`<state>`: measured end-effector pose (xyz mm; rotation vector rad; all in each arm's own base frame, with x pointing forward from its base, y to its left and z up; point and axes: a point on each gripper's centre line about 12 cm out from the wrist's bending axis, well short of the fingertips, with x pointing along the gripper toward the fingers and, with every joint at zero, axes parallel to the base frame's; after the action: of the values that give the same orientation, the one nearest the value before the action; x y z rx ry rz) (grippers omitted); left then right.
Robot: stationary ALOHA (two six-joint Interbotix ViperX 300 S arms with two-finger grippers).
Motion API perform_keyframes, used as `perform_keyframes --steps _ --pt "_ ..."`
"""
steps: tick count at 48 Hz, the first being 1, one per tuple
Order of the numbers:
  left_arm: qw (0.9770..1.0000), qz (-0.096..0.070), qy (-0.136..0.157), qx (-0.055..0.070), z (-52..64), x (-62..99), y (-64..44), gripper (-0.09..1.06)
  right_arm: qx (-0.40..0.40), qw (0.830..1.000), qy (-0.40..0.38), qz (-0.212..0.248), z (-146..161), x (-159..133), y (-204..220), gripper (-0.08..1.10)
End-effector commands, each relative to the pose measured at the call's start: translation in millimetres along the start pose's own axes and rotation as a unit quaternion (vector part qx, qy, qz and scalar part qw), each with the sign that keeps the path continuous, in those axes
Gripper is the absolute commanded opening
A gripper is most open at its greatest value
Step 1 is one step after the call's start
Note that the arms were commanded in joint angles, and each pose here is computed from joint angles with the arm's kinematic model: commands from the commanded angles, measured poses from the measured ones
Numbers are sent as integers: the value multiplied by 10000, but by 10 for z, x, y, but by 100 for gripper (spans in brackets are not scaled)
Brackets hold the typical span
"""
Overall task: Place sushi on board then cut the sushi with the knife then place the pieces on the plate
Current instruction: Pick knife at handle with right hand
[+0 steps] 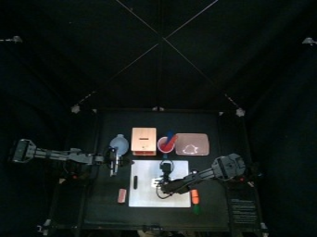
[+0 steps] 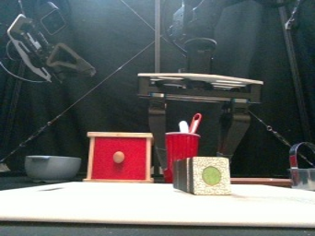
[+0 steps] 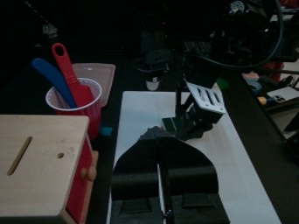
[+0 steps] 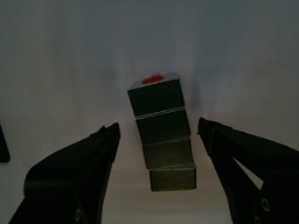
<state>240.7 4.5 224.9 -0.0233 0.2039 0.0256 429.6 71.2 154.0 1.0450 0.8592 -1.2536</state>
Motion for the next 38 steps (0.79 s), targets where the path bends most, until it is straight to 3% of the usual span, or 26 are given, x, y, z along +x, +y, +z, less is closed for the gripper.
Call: perform_keyframes --steps 1,11,25,38 --pt "10000 54 -78 10 54 12 27 -2 -135 9983 -115 561 257 -497 40 99" --pt "9999 107 -63 -1 42 9 54 -2 -905 9924 -280 781 643 -812 -79 99" --pt "9998 193 -19 -25 -3 -13 95 -2 -1836 9772 -243 1038 1468 -1155 -372 99" --pt "9996 280 -21 -36 -3 -14 139 -2 -2306 9647 62 1266 2239 -1252 -650 99"
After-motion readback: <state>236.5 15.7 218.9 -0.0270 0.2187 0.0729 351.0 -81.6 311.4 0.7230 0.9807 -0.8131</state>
